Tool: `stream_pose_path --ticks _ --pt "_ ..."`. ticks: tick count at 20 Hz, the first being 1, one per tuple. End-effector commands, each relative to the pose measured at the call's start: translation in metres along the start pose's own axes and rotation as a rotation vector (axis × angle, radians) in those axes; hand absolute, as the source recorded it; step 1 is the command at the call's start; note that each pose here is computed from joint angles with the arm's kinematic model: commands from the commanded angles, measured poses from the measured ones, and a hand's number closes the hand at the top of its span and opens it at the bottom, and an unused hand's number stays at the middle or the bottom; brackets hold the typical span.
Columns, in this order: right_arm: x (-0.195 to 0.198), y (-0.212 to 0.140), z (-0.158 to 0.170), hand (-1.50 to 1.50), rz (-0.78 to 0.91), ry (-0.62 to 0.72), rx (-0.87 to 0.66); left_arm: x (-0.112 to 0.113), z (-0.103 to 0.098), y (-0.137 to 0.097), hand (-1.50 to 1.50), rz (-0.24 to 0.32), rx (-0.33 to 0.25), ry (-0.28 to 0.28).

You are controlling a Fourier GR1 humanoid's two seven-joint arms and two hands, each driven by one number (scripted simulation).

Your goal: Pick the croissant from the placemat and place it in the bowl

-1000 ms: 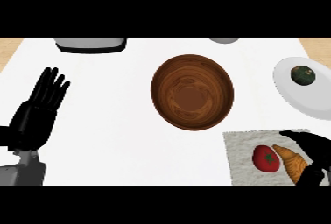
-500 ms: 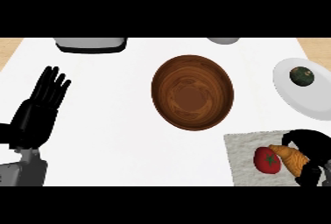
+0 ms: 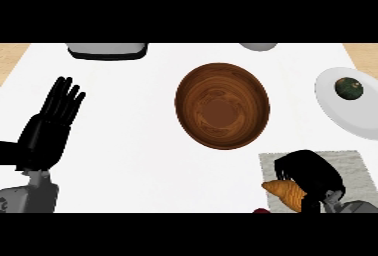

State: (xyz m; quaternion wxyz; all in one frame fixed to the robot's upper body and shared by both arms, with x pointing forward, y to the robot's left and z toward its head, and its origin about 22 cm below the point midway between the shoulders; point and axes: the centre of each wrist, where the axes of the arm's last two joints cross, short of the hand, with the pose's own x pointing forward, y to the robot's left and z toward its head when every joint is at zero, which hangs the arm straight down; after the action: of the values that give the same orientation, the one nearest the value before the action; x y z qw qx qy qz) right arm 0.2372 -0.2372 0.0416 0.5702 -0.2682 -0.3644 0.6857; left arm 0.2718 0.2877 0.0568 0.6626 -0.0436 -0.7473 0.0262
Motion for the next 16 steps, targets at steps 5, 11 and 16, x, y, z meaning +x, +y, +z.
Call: stream_pose_path --ticks 5,11,16 --pt "0.167 -0.017 0.037 1.5 0.038 -0.433 -0.268 0.002 -0.002 0.017 0.0 -0.005 0.003 -0.004" --pt "0.188 -0.055 0.089 1.5 -0.055 -0.311 -0.492 0.002 -0.005 0.003 0.0 0.014 0.008 -0.007" --pt "0.186 -0.084 0.113 1.5 -0.108 -0.214 -0.688 -0.002 0.002 0.021 0.0 0.003 0.016 -0.001"
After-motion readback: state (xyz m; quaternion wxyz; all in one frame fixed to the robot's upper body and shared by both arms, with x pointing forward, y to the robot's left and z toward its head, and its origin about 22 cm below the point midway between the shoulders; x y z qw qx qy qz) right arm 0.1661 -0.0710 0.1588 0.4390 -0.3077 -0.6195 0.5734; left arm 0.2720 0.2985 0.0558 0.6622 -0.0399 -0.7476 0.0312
